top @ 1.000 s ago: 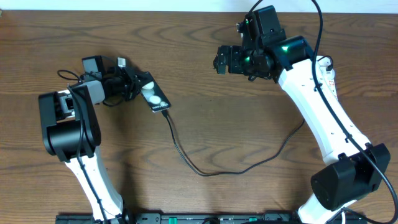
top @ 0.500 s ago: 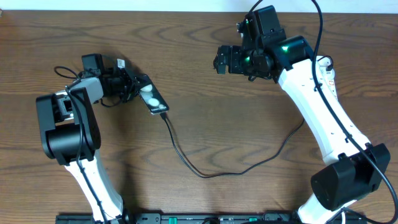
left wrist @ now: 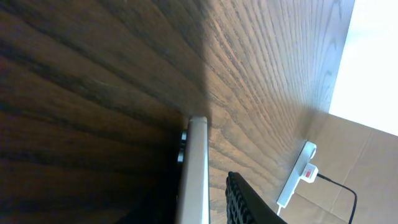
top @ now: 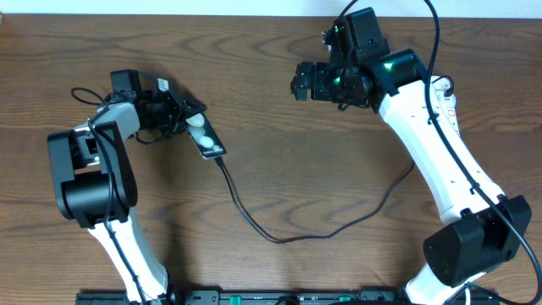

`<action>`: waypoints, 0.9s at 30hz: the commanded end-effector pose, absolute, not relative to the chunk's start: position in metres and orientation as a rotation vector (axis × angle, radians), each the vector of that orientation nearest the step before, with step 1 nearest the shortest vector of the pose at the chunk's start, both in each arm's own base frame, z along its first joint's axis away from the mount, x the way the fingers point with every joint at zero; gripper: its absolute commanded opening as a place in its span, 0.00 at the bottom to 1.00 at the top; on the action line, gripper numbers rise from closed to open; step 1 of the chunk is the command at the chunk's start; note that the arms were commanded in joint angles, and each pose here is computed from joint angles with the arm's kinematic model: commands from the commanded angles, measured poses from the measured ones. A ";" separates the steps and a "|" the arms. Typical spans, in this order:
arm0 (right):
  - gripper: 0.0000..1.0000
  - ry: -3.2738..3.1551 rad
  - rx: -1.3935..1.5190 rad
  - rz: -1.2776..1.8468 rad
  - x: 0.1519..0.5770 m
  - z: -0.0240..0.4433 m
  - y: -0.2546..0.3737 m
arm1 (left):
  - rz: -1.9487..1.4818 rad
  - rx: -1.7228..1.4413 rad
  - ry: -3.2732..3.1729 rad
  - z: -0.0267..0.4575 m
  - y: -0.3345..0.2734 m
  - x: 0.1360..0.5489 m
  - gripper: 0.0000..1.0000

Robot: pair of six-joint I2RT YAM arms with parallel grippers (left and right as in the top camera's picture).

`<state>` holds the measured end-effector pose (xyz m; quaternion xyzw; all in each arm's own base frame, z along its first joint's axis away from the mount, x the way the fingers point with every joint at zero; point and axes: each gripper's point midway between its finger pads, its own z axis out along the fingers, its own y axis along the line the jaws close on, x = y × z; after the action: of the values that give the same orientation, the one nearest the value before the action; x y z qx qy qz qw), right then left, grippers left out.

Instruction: Plug charger to phone and switch on socket

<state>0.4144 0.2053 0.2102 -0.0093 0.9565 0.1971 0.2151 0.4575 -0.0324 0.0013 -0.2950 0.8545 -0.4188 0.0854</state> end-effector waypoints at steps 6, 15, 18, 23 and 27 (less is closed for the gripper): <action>0.99 2.605 -0.038 0.553 0.413 0.230 0.207 | -0.748 -1.236 2.790 -0.106 0.009 0.392 0.39; 0.99 2.605 -0.038 0.554 0.413 0.230 0.207 | -0.710 -1.261 2.816 -0.108 0.011 0.385 0.57; 0.99 2.605 -0.038 0.553 0.413 0.230 0.207 | -0.708 -1.267 2.821 -0.108 0.011 0.383 0.60; 0.99 2.605 -0.038 0.553 0.413 0.230 0.207 | -0.617 -1.300 2.856 -0.113 0.017 0.373 0.68; 0.99 2.603 -0.038 0.554 0.413 0.230 0.207 | -0.510 -1.334 2.899 -0.116 0.025 0.360 0.69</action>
<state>0.4144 0.2053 0.2102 -0.0093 0.9565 0.1971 0.2151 0.4523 -0.0289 0.0103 -0.3103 0.8605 -0.3976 0.0725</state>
